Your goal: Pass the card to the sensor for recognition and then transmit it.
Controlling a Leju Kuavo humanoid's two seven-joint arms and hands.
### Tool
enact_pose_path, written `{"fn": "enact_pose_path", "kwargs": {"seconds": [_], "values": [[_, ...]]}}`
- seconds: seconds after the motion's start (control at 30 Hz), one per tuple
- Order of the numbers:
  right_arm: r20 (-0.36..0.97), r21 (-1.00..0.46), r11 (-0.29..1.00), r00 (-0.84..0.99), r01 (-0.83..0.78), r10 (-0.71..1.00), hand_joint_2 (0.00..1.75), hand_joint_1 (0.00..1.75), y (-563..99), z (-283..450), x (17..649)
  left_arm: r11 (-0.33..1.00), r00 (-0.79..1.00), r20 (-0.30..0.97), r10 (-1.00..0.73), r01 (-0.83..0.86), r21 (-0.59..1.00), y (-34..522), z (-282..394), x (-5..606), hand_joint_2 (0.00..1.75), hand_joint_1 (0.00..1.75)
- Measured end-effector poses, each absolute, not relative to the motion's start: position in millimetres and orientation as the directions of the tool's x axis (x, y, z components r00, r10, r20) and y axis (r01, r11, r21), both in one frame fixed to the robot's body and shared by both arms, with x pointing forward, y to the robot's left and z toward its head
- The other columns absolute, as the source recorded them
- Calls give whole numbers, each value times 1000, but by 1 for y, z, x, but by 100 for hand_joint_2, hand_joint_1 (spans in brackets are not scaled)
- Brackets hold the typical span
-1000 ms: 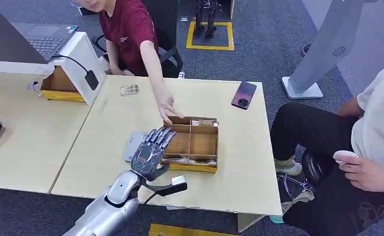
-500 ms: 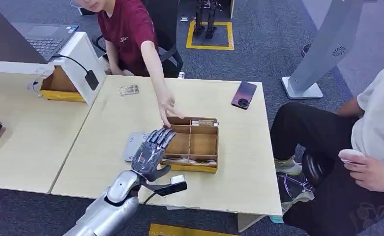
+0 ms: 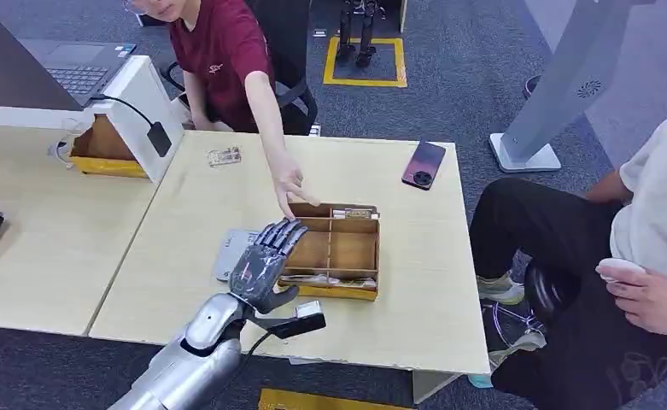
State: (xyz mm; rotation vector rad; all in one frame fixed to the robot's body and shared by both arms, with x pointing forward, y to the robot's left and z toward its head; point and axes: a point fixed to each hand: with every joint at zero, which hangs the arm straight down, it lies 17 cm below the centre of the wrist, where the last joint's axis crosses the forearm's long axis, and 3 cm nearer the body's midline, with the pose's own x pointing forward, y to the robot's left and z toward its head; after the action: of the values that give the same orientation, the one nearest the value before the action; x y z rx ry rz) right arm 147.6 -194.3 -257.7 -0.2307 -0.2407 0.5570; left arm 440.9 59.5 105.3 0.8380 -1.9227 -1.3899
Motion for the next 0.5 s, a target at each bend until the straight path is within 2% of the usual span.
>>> {"fn": "enact_pose_path", "kwargs": {"seconds": [0.2,0.5], "values": [[170,-276,832,828,-481,535,175,0,-194,-258,147,275,-632,184,-752,-48,960,57,102,439,175,0],[171,-275,836,831,-476,530,175,0,-194,-258,147,270,-641,192,-743,-24,963,60,104,439,175,0]]}}
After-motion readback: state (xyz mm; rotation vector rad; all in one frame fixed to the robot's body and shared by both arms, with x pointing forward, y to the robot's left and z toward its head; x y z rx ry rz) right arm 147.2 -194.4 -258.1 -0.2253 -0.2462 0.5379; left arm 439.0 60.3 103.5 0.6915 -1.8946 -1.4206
